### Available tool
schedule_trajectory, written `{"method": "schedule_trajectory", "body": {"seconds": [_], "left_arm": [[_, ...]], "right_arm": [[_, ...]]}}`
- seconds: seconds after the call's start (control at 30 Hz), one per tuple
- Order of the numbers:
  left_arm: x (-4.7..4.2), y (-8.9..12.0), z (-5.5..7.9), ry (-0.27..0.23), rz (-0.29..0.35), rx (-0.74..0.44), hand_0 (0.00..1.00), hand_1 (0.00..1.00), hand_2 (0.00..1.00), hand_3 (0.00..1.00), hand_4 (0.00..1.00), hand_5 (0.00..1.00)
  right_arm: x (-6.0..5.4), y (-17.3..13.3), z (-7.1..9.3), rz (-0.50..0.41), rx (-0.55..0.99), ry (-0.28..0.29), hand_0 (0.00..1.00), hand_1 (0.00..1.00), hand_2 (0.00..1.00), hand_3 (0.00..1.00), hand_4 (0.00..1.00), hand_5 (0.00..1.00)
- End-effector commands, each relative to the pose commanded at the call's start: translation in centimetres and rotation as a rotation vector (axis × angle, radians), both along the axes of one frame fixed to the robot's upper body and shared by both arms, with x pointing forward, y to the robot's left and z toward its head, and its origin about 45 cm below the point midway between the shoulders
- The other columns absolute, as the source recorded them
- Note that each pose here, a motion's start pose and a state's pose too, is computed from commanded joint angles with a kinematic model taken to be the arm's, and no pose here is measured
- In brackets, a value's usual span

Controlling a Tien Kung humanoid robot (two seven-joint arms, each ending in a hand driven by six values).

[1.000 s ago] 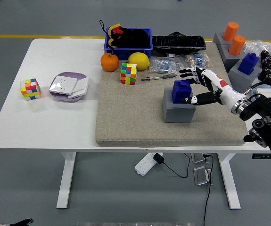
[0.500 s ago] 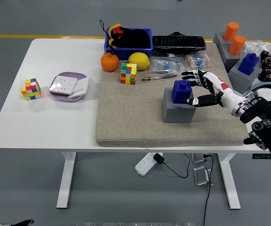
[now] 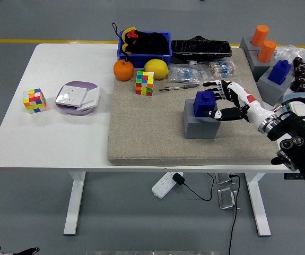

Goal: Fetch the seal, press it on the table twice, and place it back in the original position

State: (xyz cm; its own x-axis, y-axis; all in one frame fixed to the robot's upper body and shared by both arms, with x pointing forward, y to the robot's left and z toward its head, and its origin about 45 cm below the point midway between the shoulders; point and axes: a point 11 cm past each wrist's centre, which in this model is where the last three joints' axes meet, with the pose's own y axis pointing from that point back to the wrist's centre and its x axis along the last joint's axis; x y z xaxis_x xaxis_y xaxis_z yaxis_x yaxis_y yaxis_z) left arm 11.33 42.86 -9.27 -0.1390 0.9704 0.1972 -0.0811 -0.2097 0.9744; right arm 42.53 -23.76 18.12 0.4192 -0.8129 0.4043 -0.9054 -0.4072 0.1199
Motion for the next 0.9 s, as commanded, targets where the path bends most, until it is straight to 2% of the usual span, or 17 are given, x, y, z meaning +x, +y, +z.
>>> {"method": "schedule_trajectory", "body": {"seconds": [0.17, 0.2, 0.37, 0.4, 0.57, 0.6, 0.77, 0.8, 0.9], "left_arm": [[-0.07, -0.06, -0.04, 0.001, 0.001, -0.002, 0.813, 0.784, 0.765, 0.799, 0.678, 0.411], [-0.05, -0.08, -0.04, 0.0, 0.0, -0.003, 0.813, 0.785, 0.765, 0.799, 0.678, 0.41], [0.15, -0.14, -0.01, -0.005, -0.001, -0.004, 0.813, 0.785, 0.765, 0.799, 0.678, 0.41], [0.2, -0.14, 0.0, -0.006, -0.001, -0.004, 0.813, 0.785, 0.765, 0.799, 0.679, 0.41], [0.21, -0.11, 0.02, -0.005, -0.002, -0.003, 0.813, 0.785, 0.765, 0.799, 0.679, 0.41], [0.19, -0.11, 0.01, -0.004, -0.001, -0.003, 0.815, 0.785, 0.765, 0.799, 0.68, 0.409], [0.15, -0.07, 0.02, -0.003, 0.0, -0.003, 0.815, 0.785, 0.765, 0.799, 0.68, 0.409], [0.16, -0.07, 0.02, -0.004, 0.0, -0.003, 0.814, 0.785, 0.765, 0.799, 0.681, 0.408], [0.14, -0.09, 0.0, -0.005, 0.001, -0.004, 0.814, 0.785, 0.765, 0.799, 0.681, 0.408]], "right_arm": [[-0.12, 0.21, -0.26, 0.003, -0.004, 0.0, 0.676, 0.58, 0.642, 0.713, 0.863, 0.002], [-0.11, 0.23, -0.3, 0.002, -0.006, -0.002, 0.659, 0.562, 0.612, 0.668, 0.849, 0.002], [0.01, 0.37, -0.25, -0.006, -0.011, -0.021, 0.659, 0.562, 0.612, 0.668, 0.849, 0.002], [0.06, 0.4, -0.19, -0.008, -0.012, -0.027, 0.627, 0.526, 0.555, 0.584, 0.794, 0.002], [0.28, 0.47, 0.15, -0.024, -0.01, -0.063, 0.627, 0.526, 0.555, 0.584, 0.794, 0.002], [0.3, 0.5, 0.18, -0.025, -0.009, -0.066, 0.576, 0.486, 0.517, 0.537, 0.742, 0.002], [0.37, 0.64, 0.32, -0.031, -0.005, -0.08, 0.576, 0.486, 0.517, 0.537, 0.742, 0.002], [0.37, 0.66, 0.36, -0.032, -0.003, -0.082, 0.553, 0.455, 0.483, 0.501, 0.73, 0.002], [0.36, 0.73, 0.6, -0.032, 0.003, -0.091, 0.553, 0.455, 0.483, 0.501, 0.73, 0.002]]}}
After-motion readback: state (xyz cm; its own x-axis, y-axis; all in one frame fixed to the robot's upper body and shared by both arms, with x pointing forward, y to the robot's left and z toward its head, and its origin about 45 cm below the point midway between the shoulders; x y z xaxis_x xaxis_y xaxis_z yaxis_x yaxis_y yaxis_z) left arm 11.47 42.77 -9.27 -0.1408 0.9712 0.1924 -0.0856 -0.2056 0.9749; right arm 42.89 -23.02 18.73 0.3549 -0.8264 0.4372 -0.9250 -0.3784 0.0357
